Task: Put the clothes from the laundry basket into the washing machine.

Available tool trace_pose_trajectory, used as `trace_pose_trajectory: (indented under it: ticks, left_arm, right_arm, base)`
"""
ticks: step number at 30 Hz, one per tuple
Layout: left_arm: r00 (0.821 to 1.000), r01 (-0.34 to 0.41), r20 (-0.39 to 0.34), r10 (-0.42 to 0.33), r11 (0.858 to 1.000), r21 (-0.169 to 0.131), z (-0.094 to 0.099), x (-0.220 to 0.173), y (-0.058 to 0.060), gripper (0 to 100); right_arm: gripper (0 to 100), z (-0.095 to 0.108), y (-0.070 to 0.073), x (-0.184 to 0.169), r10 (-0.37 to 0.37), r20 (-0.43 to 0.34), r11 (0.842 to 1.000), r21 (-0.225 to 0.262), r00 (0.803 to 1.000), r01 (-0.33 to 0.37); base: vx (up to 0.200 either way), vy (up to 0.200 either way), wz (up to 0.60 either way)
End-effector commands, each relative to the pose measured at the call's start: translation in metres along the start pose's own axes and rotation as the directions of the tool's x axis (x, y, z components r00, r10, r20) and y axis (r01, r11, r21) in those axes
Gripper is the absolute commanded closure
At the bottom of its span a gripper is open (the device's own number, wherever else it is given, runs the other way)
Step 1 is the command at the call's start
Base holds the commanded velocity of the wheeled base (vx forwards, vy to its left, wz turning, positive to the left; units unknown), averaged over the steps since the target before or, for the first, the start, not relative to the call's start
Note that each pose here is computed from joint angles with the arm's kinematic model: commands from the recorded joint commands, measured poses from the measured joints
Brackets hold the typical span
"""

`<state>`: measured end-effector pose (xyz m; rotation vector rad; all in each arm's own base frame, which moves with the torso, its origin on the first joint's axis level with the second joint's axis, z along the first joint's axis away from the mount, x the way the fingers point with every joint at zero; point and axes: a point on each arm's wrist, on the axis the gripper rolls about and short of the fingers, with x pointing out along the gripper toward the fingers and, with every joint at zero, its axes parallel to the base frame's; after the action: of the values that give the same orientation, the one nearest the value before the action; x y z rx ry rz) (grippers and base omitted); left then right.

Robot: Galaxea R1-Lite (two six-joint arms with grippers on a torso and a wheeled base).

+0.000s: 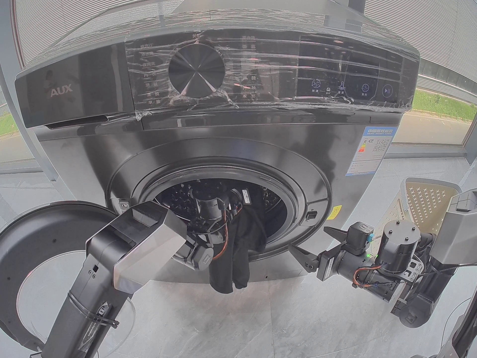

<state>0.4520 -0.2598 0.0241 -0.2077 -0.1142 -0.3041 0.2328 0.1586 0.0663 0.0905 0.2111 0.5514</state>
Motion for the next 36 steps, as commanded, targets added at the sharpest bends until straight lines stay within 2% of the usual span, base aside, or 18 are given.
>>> trace_pose_trajectory:
  ticks: [1, 5, 6, 9, 19, 20, 24, 25, 26, 30, 32, 36]
  left_arm:
    - [0.998, -0.07, 0.008, 0.07, 0.996, 0.05, -0.02, 0.033, 0.019, 100]
    - [0.996, -0.091, 0.015, 0.09, 0.995, 0.051, -0.012, 0.04, 0.026, 100]
    - [0.994, -0.104, 0.022, 0.103, 0.993, 0.052, -0.006, 0.044, 0.033, 100]
    - [0.993, -0.117, 0.01, 0.117, 0.991, 0.057, -0.003, 0.046, 0.039, 100]
    - [0.992, -0.125, 0.023, 0.124, 0.99, 0.061, 0.001, 0.046, 0.043, 100]
    - [0.992, -0.125, 0.026, 0.123, 0.99, 0.062, 0.002, 0.047, 0.042, 0]
    - [0.992, -0.125, 0.041, 0.122, 0.991, 0.056, 0.009, 0.047, 0.042, 0]
    - [0.99, -0.119, 0.076, 0.115, 0.992, 0.046, 0.029, 0.048, 0.038, 0]
    - [0.991, -0.12, 0.067, 0.117, 0.991, 0.052, 0.033, 0.046, 0.037, 0]
    - [0.994, -0.11, 0.01, 0.109, 0.991, 0.077, 0.044, 0.034, 0.033, 0]
    - [0.995, -0.078, -0.061, 0.084, 0.992, 0.096, 0.05, 0.02, 0.026, 0]
    - [0.985, -0.001, -0.173, 0.02, 0.994, 0.109, 0.052, -0.001, 0.014, 0]
  right_arm:
    - [0, 0.0, 0.0, 0.001, 0.001, 0.005, 1.0, 0.0, 1.0, -0.001]
    - [0, 0.001, -0.001, 0.001, -0.003, 0.007, 1.0, 0.001, 1.0, 0.003]
    - [0, 0.001, -0.001, 0.002, -0.003, 0.009, 1.0, 0.001, 1.0, 0.003]
    - [0, 0.0, -0.001, 0.001, -0.001, 0.007, 1.0, 0.001, 1.0, 0.001]
    - [0, 0.0, 0.0, 0.001, 0.003, 0.005, 1.0, 0.0, 1.0, -0.003]
    - [0, 0.0, 0.0, 0.001, 0.003, 0.005, 1.0, 0.0, 1.0, -0.003]
    - [0, -0.001, -0.001, 0.002, -0.001, 0.002, 1.0, 0.0, 1.0, 0.001]
    - [0, -0.002, -0.002, 0.003, -0.004, 0.0, 1.0, 0.001, 1.0, 0.004]
    - [0, -0.002, -0.002, 0.003, -0.004, 0.0, 1.0, 0.001, 1.0, 0.004]
    - [0, -0.002, -0.003, 0.004, -0.007, 0.002, 1.0, 0.001, 1.0, 0.007]
    - [0, -0.002, -0.003, 0.004, -0.007, 0.002, 1.0, 0.001, 1.0, 0.007]
    - [0, -0.002, -0.003, 0.004, -0.007, 0.0, 1.0, 0.001, 1.0, 0.007]
  base:
    - [0.0, 0.0, 0.0]
    - [0.0, 0.0, 0.0]
    - [0.0, 0.0, 0.0]
    - [0.0, 0.0, 0.0]
    - [0.0, 0.0, 0.0]
    - [0.0, 0.0, 0.0]
    - [0.0, 0.0, 0.0]
    - [0.0, 0.0, 0.0]
    - [0.0, 0.0, 0.0]
    - [0.0, 0.0, 0.0]
    - [0.0, 0.0, 0.0]
    - [0.0, 0.0, 0.0]
